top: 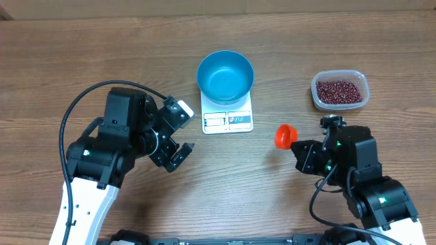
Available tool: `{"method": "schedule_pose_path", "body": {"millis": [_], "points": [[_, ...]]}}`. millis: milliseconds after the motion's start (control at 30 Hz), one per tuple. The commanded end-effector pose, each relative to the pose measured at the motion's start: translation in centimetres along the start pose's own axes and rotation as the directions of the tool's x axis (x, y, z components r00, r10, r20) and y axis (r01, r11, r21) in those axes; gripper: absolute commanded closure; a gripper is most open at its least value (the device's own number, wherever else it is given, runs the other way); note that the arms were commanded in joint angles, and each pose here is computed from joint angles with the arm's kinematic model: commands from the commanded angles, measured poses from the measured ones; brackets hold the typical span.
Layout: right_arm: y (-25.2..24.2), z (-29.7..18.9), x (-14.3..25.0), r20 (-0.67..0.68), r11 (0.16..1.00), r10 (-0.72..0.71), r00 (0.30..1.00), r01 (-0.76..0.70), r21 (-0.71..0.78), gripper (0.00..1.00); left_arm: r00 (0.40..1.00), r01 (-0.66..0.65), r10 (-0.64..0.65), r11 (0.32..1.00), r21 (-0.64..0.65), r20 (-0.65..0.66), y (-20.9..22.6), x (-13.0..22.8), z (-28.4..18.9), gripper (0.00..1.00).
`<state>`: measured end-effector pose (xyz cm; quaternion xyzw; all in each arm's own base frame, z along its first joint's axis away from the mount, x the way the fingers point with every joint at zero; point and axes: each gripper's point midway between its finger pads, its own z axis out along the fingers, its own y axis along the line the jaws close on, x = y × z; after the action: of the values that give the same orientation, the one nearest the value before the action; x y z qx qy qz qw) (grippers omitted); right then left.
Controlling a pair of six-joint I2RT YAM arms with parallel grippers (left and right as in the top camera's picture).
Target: Scoop item into bowl and weigh 150g on scale
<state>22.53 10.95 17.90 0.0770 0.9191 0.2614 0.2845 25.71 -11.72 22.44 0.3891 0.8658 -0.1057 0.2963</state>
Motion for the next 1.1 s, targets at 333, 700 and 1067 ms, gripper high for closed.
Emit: {"method": "schedule_pose_path", "body": {"millis": [333, 700, 1067], "points": [[1.3, -1.1, -0.8, 0.024, 0.997, -0.061, 0.998, 0.062, -0.042, 0.96, 0.999, -0.019, 0.019, 1.000, 0.003, 0.033, 0.1, -1.0, -0.6, 0.00], [1.3, -1.1, -1.1, 0.035, 0.997, -0.059, 0.998, 0.060, -0.041, 0.96, 0.999, -0.019, 0.019, 1.000, 0.003, 0.032, 0.1, -1.0, -0.6, 0.00], [1.5, -1.1, -1.4, 0.046, 0.997, -0.062, 0.997, 0.065, -0.046, 0.96, 0.998, -0.031, 0.034, 0.998, -0.051, 0.052, 1.4, -1.8, -0.3, 0.00]]}}
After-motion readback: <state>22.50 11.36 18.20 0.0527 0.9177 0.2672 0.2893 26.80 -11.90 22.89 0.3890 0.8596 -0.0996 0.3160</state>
